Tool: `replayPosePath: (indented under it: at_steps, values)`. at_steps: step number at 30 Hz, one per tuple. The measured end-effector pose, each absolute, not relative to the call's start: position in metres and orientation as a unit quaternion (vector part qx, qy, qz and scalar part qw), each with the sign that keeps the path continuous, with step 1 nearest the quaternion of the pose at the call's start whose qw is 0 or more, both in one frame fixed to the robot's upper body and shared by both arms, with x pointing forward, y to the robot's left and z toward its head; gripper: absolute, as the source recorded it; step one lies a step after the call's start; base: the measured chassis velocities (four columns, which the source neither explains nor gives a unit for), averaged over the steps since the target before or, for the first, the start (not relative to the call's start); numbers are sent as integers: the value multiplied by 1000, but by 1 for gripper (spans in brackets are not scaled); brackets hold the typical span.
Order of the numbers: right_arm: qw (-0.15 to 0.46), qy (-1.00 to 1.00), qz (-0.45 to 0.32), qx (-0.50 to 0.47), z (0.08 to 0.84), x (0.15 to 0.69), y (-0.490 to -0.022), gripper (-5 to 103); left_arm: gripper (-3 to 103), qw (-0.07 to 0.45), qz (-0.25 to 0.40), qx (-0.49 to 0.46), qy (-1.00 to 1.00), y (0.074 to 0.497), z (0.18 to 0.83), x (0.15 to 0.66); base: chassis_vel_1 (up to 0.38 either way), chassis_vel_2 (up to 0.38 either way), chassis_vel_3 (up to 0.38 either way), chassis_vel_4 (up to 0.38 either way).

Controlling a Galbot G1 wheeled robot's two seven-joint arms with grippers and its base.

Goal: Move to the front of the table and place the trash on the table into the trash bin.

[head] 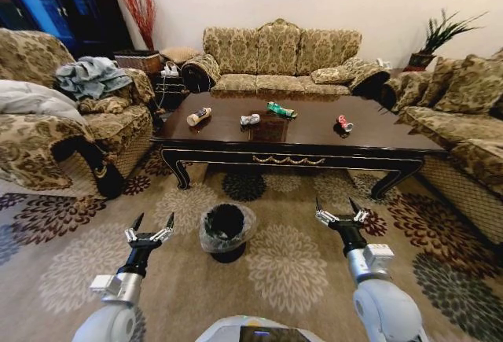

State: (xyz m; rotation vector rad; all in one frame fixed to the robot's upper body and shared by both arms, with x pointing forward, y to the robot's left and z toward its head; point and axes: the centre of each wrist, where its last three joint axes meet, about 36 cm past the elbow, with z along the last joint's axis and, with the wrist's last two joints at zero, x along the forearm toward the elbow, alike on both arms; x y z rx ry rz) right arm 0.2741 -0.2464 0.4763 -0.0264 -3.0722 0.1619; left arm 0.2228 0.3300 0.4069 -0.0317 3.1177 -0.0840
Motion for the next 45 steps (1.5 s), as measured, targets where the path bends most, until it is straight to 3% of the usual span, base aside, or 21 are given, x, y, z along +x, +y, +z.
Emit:
replayPosePath:
  at_steps: [28, 35, 40, 45]
  values:
    - [46, -998, 48, -16, 455, 275, -246, 100, 100, -44, -50, -2, 998, 328, 385, 235, -17, 19, 19, -19]
    - [56, -997, 45, -24, 440, 280, -248, 100, 100, -101, -67, 27, 992, 334, 392, 250, 0, 0, 0, 0]
    - [58, -997, 44, -28, 436, 284, -246, 100, 100, -113, -79, 39, 990, 336, 391, 270, 0, 0, 0, 0]
    - [61, -997, 51, -20, 434, 298, -243, 100, 100, -168, -83, 35, 982, 339, 384, 279, 0, 0, 0, 0]
